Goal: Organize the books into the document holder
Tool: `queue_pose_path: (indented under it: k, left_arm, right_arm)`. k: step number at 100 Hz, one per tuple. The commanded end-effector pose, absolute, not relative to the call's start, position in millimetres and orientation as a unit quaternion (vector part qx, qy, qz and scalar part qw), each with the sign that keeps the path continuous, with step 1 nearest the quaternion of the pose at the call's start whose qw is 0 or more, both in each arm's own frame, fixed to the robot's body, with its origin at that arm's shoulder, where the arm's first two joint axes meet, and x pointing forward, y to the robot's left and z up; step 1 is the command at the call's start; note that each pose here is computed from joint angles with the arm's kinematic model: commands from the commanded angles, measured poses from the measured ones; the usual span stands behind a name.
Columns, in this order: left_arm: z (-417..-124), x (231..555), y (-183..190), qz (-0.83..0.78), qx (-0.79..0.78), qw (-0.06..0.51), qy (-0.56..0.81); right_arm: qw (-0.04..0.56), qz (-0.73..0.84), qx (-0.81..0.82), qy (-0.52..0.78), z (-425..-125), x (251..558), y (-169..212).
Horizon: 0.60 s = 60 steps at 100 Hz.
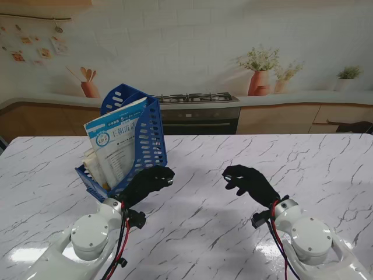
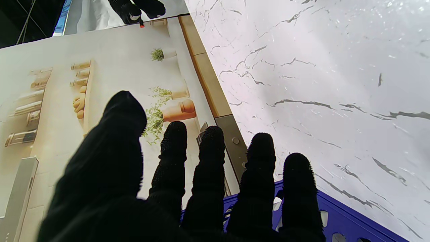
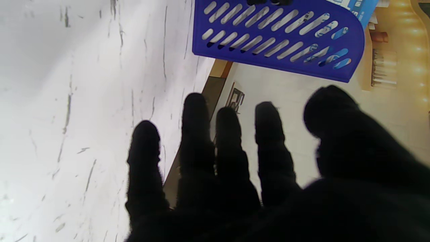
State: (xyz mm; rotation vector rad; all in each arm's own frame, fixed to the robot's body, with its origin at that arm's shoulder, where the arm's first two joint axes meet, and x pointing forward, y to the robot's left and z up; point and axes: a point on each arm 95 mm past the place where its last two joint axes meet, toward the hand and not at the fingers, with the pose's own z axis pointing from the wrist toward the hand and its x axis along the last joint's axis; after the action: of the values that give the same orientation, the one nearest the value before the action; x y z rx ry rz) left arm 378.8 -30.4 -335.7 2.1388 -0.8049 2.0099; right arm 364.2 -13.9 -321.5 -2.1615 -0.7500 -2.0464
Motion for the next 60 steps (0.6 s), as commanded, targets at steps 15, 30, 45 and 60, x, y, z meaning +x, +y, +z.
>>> queue_pose_path:
  k: [15,30,45,60]
  left_arm:
    - [-338.4,378.6,-30.7,0.657,0.706,0.061,-0.257]
    - [-338.8,377.9,-30.7,0.656,0.706,0.062,-0.259]
    - [-339.0,377.6,-31.1,0.656,0.707,0.061,-0.258]
    - [-339.0,377.9,-31.1,0.657,0.705,0.060,-0.260]
  right_arm:
    - [0.044,-0.659,-0.709,-0.247,-321.9,359.6,-9.3]
    - [0.044,-0.658,-0.710,-0.247,-322.5,358.7,-9.0]
    - [0.043,-0.656,-0.712,-0.248,-322.9,357.6,-10.2]
    - [0.045,-0.653,-0.713,-0.250,-323.5,357.4,-11.1]
